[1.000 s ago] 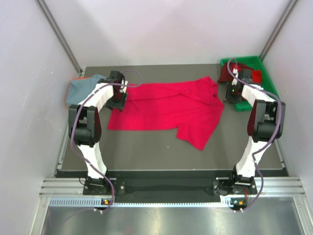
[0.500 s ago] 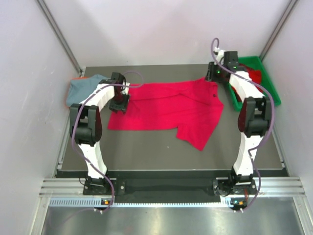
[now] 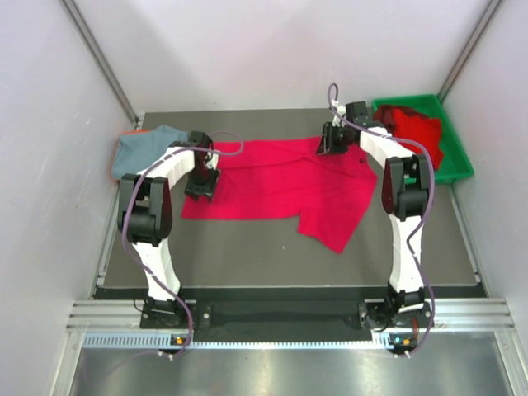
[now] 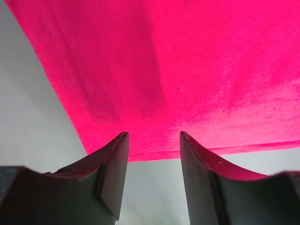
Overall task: Fold and stack the t-shirts
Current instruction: Fold the tshirt
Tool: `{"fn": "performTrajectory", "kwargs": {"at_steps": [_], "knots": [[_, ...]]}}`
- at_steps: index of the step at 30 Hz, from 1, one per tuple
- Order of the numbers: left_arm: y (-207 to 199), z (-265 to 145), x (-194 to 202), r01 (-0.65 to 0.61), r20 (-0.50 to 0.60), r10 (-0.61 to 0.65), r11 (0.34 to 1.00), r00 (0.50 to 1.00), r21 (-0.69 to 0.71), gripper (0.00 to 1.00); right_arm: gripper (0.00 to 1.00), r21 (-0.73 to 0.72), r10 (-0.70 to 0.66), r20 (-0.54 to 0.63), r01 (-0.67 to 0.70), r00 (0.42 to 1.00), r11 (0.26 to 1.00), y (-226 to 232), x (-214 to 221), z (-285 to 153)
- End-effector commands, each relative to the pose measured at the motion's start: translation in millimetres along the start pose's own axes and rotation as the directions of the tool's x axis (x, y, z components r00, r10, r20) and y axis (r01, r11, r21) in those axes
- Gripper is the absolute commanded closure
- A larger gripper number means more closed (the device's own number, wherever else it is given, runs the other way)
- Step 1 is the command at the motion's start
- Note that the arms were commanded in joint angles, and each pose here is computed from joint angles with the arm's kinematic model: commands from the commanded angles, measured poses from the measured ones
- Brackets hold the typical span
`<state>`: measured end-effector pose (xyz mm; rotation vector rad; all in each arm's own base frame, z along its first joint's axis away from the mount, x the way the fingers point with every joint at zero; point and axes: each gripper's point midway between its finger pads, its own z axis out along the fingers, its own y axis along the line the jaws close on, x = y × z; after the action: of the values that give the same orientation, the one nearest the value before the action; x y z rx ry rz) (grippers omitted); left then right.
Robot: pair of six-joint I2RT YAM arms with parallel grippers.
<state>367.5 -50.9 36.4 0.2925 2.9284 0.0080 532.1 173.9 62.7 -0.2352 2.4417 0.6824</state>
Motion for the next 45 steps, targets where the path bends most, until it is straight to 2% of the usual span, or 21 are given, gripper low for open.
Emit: {"fn": "performTrajectory", "kwargs": {"at_steps": [1, 18, 22, 25, 26, 36, 39, 40, 41, 45], "knots": [[-3.7, -5.2, -3.5, 0.002, 0.022, -0.002, 1.0, 1.0, 0.005, 0.48, 0.62, -0.024, -0.046, 0.102, 0.048, 0.994, 0.999, 13.5, -37.4, -0.9], [-8.7, -4.7, -4.3, -0.021, 0.023, 0.021, 1.0, 1.0, -0.007, 0.48, 0.63, 0.017, -0.077, 0.067, 0.076, 0.995, 0.997, 7.2, -24.1, 29.8], [-9.6, -4.2, -4.2, -0.021, 0.022, 0.021, 1.0, 1.0, -0.006, 0.48, 0.86, 0.029, -0.082, 0.07, 0.08, 0.994, 0.996, 7.6, -24.8, 29.8], [-9.7, -3.2, -4.1, -0.019, 0.02, 0.019, 1.0, 1.0, -0.005, 0.48, 0.97, 0.031, -0.086, 0.077, 0.084, 0.993, 0.996, 10.6, -27.6, 27.0], [-9.7, -3.4, -5.0, -0.019, 0.023, 0.019, 1.0, 1.0, -0.006, 0.47, 0.99, 0.034, -0.089, 0.081, 0.086, 0.993, 0.996, 11.9, -30.0, 22.1], [-14.0, -1.5, -15.9, -0.003, 0.036, 0.002, 1.0, 0.999, 0.016, 0.48, 0.95, 0.029, -0.05, 0.056, 0.048, 0.997, 0.998, 27.9, -12.4, -12.6], [-13.8, -1.5, -20.2, 0.002, 0.044, -0.003, 1.0, 0.999, 0.015, 0.48, 0.89, 0.012, -0.041, 0.025, 0.04, 0.999, 0.999, 39.5, 4.3, -17.8], [-14.1, -1.5, -21.5, 0.002, 0.047, -0.003, 1.0, 0.999, 0.016, 0.48, 0.82, 0.001, -0.043, 0.018, 0.043, 0.999, 0.999, 45.3, 8.2, -17.6], [-14.1, -2.1, -22.9, 0.004, 0.051, -0.004, 1.0, 0.999, 0.016, 0.48, 0.79, -0.004, -0.038, 0.011, 0.038, 0.999, 0.999, 47.2, 12.5, -19.9], [-14.2, -1.2, -23.5, 0.005, 0.051, -0.006, 1.0, 0.999, 0.016, 0.48, 0.75, -0.013, -0.047, 0.003, 0.047, 0.999, 0.999, 58.8, 18.2, -19.5]]}}
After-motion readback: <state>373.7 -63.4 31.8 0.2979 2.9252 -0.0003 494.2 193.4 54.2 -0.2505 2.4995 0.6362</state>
